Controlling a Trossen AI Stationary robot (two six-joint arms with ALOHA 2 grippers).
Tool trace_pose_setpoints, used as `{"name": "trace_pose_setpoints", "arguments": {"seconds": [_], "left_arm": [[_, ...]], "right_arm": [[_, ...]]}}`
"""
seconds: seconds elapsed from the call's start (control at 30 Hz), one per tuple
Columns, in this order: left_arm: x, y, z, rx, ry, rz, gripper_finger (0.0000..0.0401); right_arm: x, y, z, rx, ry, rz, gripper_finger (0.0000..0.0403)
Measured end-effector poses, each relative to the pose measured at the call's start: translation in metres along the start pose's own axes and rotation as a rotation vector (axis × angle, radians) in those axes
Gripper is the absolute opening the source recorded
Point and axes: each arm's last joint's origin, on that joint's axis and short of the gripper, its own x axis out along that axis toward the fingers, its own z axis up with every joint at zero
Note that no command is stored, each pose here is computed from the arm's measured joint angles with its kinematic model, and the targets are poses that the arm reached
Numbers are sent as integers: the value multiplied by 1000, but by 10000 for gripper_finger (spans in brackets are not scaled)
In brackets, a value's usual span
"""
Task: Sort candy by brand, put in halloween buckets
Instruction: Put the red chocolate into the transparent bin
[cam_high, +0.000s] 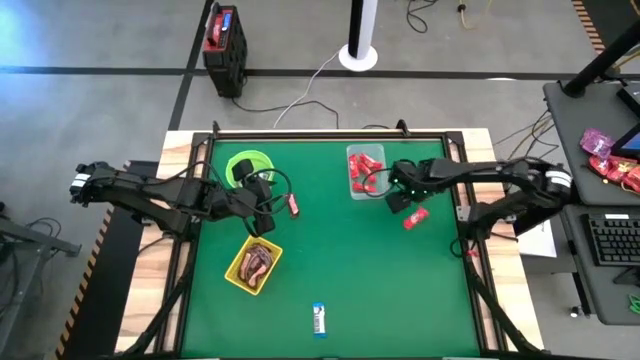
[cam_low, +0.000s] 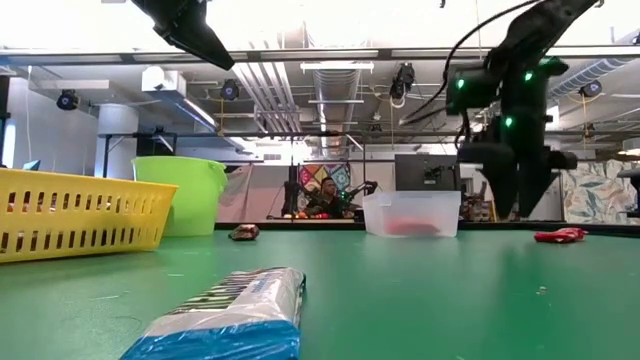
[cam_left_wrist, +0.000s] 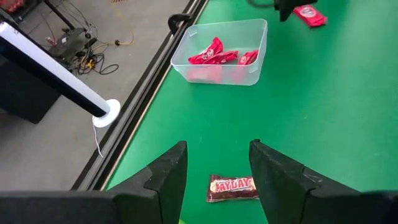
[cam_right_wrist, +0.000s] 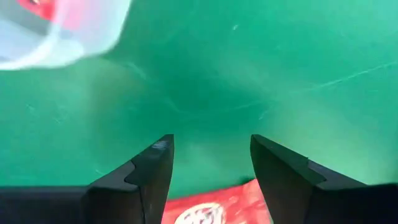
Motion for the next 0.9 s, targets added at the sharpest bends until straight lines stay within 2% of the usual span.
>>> {"name": "trace_pose_setpoints", "arguments": {"seconds": [0.1, 0.13, 0.23, 0.3, 0.4, 0.57, 0.73, 0.9], "left_arm": [[0, 0, 0, 20, 0, 2, 157], [0, 0, 0, 21, -1, 2, 157], [0, 0, 0, 22, -1, 1, 157], [0, 0, 0, 22, -1, 1, 157], [0, 0, 0, 24, -4, 0, 157], [0, 0, 1, 20, -10, -1, 157], [0, 0, 2, 16, -16, -2, 157], [0, 0, 2, 15, -16, -3, 157]], "right_arm": [[-14, 2, -6, -21, -51, 44, 205], [-19, 3, -9, -78, -67, 67, 205], [-32, 4, -20, -356, -57, 143, 204], [-38, 5, -30, -537, -47, 154, 200], [-39, 5, -41, -676, 5, 132, 195], [-32, 12, -47, -728, 60, 106, 194], [-13, 18, -48, -750, 162, -20, 194], [-1, 30, -51, -930, 225, -115, 194]]}}
